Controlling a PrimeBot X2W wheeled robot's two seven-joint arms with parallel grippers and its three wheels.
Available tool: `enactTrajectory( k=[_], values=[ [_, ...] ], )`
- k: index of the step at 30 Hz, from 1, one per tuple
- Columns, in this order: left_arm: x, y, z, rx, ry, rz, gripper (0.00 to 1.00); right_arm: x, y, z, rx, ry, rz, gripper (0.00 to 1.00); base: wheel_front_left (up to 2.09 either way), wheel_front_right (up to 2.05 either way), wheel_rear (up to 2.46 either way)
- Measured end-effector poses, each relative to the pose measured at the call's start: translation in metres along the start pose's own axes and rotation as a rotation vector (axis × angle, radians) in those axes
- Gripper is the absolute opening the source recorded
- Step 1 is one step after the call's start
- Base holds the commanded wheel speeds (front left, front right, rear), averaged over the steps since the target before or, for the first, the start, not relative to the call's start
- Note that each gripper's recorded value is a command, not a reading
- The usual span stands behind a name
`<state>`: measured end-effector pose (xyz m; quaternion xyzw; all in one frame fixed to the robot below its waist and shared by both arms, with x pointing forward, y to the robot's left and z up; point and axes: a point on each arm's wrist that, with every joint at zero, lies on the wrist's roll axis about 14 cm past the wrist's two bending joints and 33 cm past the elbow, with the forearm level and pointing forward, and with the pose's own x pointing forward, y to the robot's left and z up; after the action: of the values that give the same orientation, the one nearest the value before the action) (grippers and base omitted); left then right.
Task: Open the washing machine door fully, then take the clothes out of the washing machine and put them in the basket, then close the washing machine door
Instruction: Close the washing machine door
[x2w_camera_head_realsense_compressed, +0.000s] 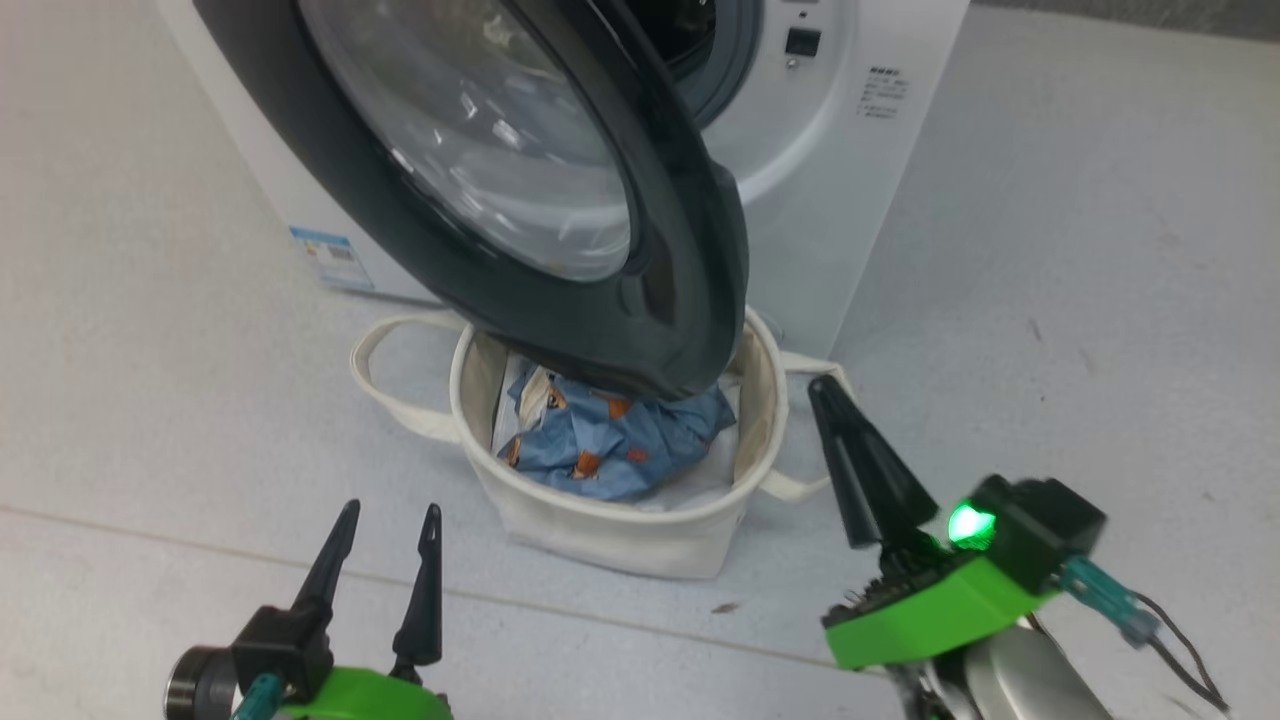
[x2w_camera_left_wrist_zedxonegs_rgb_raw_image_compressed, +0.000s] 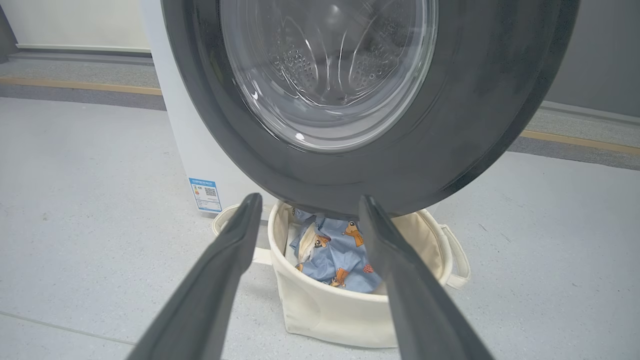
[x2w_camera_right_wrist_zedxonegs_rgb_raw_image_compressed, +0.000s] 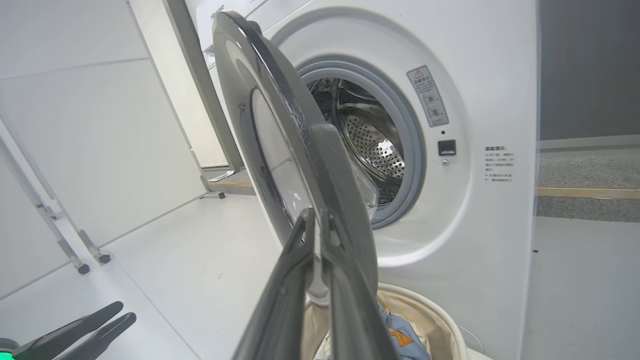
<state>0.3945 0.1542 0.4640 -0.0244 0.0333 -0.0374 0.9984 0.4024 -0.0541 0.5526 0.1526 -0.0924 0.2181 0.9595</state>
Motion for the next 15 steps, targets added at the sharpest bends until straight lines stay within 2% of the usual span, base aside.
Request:
enactTrajectory(
  k=[7,15],
  values=[
    [0.008,-0.001,-0.021,-0.015,0.059,0.008,1.00,0.030,0.025,-0.015,-0.020,0.019,0.122,0.00,0.00,0.00,0.00],
    [0.036,-0.010,-0.029,-0.027,0.068,-0.007,1.00,0.068,0.017,-0.045,-0.032,0.064,0.161,0.00,0.00,0.00,0.00]
  ],
)
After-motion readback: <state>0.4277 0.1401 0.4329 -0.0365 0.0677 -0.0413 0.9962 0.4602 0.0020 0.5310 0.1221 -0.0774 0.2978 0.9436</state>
